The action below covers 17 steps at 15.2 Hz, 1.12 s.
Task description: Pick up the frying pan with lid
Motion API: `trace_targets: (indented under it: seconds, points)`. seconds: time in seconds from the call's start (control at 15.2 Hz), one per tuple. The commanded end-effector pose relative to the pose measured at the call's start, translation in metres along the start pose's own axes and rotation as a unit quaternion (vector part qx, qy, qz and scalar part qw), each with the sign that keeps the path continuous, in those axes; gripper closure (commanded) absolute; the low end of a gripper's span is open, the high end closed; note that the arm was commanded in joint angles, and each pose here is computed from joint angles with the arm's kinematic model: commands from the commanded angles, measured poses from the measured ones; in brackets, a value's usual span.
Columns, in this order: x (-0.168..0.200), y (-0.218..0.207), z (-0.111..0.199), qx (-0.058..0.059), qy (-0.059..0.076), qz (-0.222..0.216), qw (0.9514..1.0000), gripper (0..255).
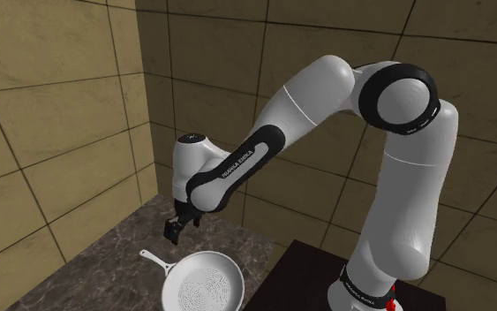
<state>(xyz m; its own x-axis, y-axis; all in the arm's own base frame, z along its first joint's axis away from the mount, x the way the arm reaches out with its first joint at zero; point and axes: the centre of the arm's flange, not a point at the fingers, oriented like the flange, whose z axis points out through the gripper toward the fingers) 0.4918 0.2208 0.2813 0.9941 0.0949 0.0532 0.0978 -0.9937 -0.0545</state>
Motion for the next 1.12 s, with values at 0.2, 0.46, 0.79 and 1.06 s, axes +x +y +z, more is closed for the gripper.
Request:
trace_targets:
  seconds: [0.2, 0.46, 0.79, 1.06]
  points:
    - [0.023, -0.030, 0.053, 0.012, -0.004, 0.000, 0.9999, 0]
    - [0.041, -0.053, 0.091, 0.020, -0.007, 0.000, 0.9998, 0]
    - [0.039, -0.052, 0.117, 0.020, -0.007, 0.000, 0.9998, 0]
    - [0.039, -0.051, 0.131, 0.020, -0.007, 0.000, 0.9998, 0]
